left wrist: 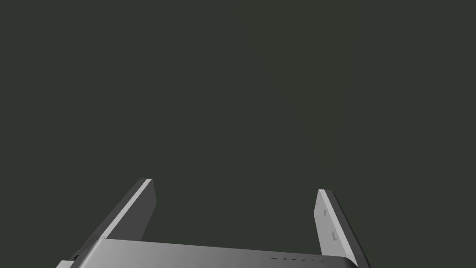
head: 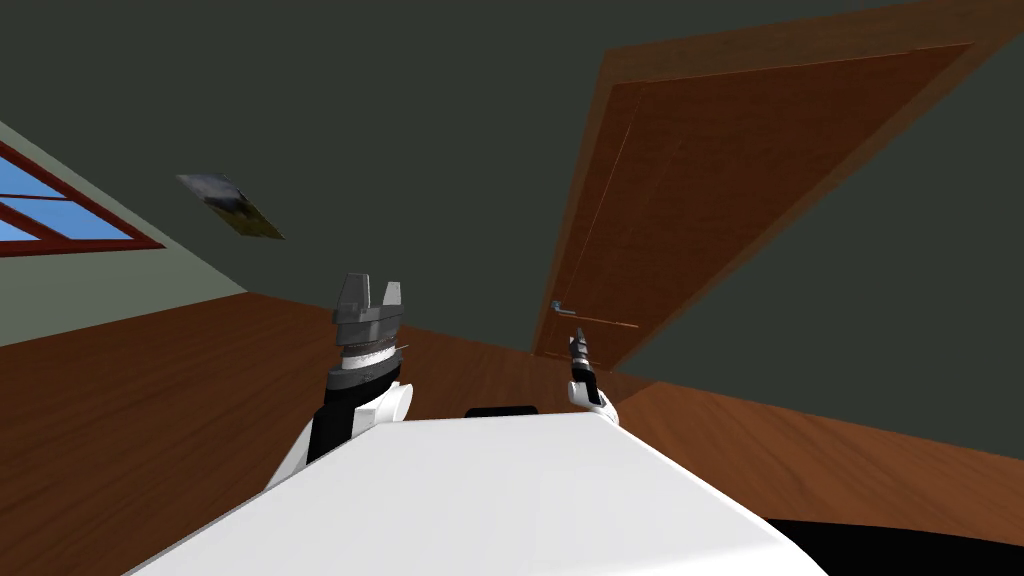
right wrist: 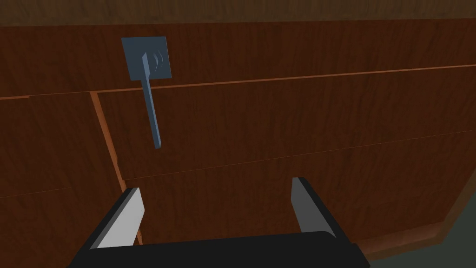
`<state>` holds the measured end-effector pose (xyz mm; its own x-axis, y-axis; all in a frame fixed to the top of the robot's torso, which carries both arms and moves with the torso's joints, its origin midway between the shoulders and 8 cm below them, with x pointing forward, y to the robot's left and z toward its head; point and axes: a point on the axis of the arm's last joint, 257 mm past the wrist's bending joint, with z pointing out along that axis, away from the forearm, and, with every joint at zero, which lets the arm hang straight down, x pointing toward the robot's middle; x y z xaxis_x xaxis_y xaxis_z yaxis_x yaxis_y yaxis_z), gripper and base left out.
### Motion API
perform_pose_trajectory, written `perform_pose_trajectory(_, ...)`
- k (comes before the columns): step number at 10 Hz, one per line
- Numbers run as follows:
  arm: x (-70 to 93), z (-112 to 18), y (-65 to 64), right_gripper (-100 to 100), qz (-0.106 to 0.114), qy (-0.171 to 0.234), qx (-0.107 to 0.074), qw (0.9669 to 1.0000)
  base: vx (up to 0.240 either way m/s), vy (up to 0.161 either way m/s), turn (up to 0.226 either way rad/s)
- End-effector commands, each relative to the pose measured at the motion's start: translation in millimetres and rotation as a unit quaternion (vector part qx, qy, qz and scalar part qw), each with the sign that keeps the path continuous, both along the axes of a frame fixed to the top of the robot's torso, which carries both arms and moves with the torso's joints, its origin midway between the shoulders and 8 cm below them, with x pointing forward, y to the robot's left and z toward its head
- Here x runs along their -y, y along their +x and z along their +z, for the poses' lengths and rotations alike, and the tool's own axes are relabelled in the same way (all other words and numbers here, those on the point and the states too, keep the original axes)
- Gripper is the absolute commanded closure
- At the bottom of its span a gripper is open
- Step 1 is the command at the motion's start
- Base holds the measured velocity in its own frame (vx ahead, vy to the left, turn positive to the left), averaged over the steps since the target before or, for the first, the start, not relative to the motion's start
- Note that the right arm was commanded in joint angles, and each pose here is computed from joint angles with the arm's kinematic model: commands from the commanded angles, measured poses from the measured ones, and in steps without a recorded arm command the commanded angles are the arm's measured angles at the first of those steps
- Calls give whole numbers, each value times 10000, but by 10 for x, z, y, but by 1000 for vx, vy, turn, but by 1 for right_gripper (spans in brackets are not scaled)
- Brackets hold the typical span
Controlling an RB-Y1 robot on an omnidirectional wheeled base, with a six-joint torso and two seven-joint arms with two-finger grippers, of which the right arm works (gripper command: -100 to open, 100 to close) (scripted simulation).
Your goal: Pull the door open
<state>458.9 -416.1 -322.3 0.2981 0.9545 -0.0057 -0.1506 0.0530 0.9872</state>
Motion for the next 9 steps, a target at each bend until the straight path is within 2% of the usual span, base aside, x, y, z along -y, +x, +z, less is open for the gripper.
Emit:
perform_pose_trajectory(1, 23, -93, 2, -100, -46, 32, -87, 9999, 63, -74, 136)
perform_pose_trajectory(6, 88, -349, -21, -100, -155, 127, -352, 9992, 48, -55, 99)
perform_pose_trajectory(7, 109, -440, -31, -100, -199, 165, -450, 9987, 71, -82, 164)
perform_pose_trajectory(9, 118, -482, -37, -100, -219, 183, -496, 9984, 55, -83, 77)
